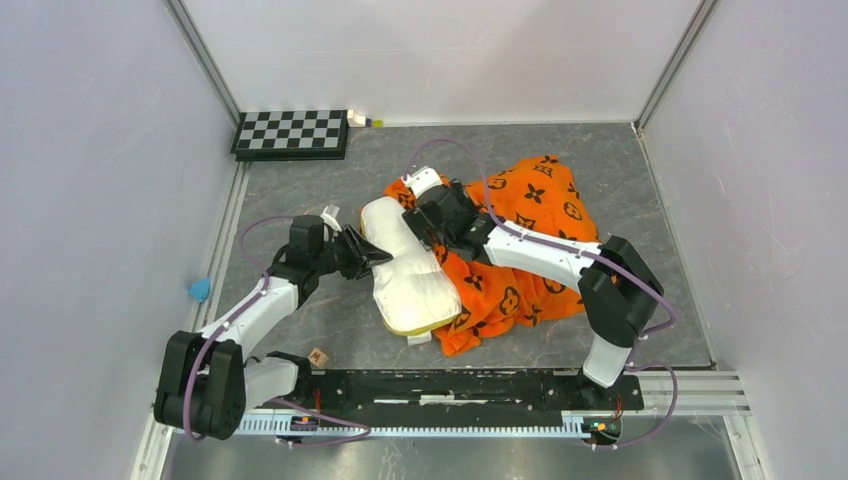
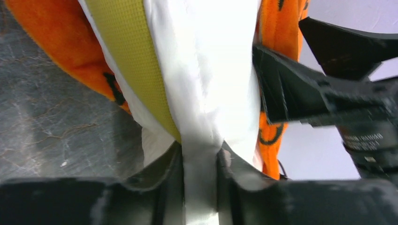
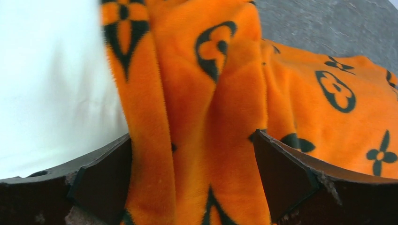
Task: Remove the pillowcase from the pillow
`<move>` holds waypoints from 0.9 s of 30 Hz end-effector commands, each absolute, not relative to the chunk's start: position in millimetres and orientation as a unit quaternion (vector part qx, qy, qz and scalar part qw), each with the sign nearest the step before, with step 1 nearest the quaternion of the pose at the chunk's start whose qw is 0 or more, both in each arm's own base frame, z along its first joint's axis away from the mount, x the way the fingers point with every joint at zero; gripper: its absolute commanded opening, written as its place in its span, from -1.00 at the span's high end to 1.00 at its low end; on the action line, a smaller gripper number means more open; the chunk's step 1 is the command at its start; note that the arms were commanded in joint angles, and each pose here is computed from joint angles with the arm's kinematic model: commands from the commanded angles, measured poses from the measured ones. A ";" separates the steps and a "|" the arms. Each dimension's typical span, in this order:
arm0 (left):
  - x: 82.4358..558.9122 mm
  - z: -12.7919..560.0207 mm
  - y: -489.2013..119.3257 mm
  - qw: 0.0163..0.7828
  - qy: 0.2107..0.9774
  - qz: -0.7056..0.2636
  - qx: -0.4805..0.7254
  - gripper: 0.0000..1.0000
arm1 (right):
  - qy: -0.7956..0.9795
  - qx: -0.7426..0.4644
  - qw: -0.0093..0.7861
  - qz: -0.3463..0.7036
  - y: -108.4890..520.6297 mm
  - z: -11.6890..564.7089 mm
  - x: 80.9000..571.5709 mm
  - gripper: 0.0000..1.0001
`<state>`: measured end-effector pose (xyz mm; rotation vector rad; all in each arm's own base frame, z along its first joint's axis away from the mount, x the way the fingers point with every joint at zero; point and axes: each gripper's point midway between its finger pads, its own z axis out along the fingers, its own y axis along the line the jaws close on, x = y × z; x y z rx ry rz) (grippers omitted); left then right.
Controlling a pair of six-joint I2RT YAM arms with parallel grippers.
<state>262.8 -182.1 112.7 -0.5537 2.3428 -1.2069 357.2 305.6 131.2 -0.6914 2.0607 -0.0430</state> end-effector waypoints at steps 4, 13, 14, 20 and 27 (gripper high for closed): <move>274.2 157.4 -168.9 0.306 0.830 -0.440 -0.158 0.95 | 0.857 -0.220 0.449 -0.124 213.1 113.1 387.4 -0.96; 283.7 185.1 -135.4 0.339 0.820 -0.430 -0.169 0.95 | 0.880 -0.120 0.420 -0.184 93.6 103.5 406.1 -0.96; 284.2 189.1 -134.3 0.341 0.819 -0.430 -0.166 0.95 | 0.885 -0.101 0.417 -0.179 86.2 102.3 408.2 -0.96; 283.4 209.5 -122.4 0.365 0.823 -0.407 -0.151 0.95 | 0.889 -0.032 0.412 -0.196 45.0 109.4 413.5 -0.96; 289.1 229.4 -77.7 0.424 0.817 -0.339 -0.193 0.95 | 0.871 0.047 0.440 -0.213 2.5 124.6 405.1 -0.96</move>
